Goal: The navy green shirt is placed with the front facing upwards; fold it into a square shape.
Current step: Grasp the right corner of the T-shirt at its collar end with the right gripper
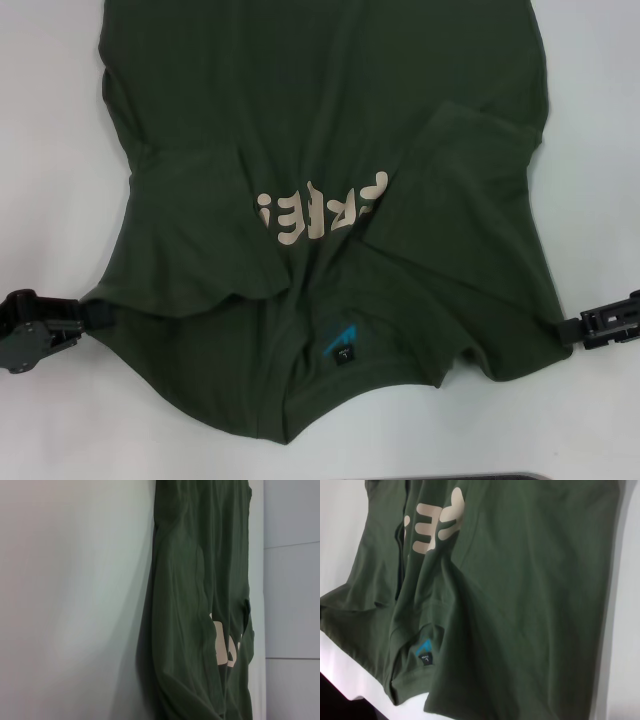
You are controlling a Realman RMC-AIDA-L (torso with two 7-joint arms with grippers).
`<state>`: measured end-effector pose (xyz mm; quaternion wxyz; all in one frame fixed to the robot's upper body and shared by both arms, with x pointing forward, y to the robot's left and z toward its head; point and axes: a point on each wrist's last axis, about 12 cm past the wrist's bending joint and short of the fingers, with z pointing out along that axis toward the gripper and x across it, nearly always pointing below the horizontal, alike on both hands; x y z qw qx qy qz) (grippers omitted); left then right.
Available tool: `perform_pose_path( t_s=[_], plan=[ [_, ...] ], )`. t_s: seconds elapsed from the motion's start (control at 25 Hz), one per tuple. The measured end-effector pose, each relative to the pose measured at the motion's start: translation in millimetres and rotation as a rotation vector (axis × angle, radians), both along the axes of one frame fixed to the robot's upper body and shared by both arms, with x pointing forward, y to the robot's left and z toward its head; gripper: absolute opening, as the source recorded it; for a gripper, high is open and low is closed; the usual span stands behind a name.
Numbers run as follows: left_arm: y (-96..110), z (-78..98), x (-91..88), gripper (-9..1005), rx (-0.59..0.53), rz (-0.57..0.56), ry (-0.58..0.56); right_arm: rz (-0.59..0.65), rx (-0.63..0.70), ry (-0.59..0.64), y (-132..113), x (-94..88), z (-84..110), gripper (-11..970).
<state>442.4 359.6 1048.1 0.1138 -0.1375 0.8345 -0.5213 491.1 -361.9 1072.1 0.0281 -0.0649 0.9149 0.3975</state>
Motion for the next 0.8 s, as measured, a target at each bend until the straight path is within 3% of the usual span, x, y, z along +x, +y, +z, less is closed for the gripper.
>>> perform_pose_path(
  t_s=[0.8],
  plan=[
    [0.8,0.1,0.6,30,0.004,0.002,-0.001,0.002,-0.004,0.011,3.8,1.1,-2.7,777]
  ],
)
